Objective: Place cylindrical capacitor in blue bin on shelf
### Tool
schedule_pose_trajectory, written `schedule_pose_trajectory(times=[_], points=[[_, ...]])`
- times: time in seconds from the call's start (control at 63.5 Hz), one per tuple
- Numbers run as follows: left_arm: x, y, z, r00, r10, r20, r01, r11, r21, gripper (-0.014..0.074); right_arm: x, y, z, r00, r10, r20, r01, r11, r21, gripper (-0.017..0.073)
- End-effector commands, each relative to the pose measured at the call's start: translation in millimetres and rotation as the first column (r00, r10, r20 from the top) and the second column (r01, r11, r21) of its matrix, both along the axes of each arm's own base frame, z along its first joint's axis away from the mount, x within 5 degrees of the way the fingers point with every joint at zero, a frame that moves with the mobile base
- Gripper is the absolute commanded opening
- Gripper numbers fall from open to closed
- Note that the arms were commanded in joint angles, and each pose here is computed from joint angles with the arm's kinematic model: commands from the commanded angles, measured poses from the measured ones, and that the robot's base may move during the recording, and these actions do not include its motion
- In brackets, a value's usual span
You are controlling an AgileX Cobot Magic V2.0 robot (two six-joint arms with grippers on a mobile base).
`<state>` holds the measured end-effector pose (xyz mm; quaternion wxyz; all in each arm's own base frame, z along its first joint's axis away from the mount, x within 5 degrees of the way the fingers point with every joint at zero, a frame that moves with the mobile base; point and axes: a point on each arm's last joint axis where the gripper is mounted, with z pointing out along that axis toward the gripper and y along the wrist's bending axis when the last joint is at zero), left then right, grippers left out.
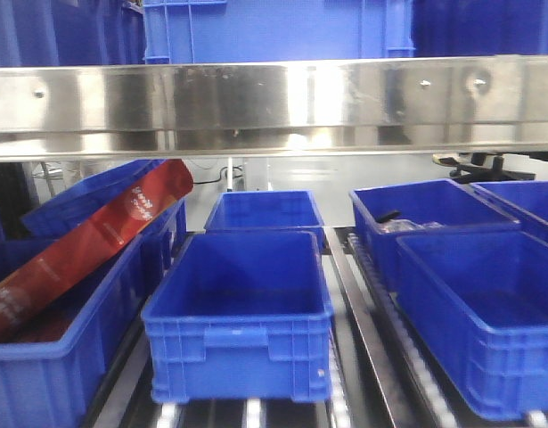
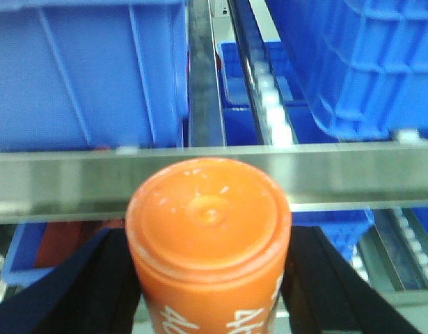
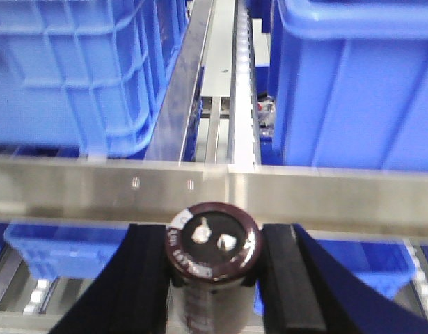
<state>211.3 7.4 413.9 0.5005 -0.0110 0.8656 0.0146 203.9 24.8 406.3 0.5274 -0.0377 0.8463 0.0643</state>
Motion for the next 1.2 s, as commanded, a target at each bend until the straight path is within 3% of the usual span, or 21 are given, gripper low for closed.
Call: schedule_pose_trajectory(times=[0.0, 0.63, 0.977, 1.181], points=[[-1.9, -1.2, 5.6, 1.0, -0.005, 0.029, 0.006, 1.0, -0.002, -0.0111, -0.4, -0.8, 5.8, 0.999, -0.004, 0.041, 0.005, 1.0, -0.005, -0.0162], [-1.5, -1.2, 6.2, 0.999, -0.006, 0.038, 0.006, 1.0, -0.002, -0.0111, -0.4, -0.8, 5.8, 0.999, -0.004, 0.041, 0.005, 1.0, -0.005, -0.0162], [6.0, -1.2, 14.2, 0.988, -0.007, 0.153, 0.007, 1.0, 0.002, -0.0111, -0.4, -0.8, 6.0, 0.999, -0.005, 0.044, 0.005, 1.0, -0.004, -0.0162], [6.3, -1.2, 15.0, 0.987, -0.007, 0.162, 0.007, 1.0, 0.002, -0.0111, -0.4, -0.8, 6.0, 0.999, -0.005, 0.044, 0.005, 1.0, -0.004, -0.0162]])
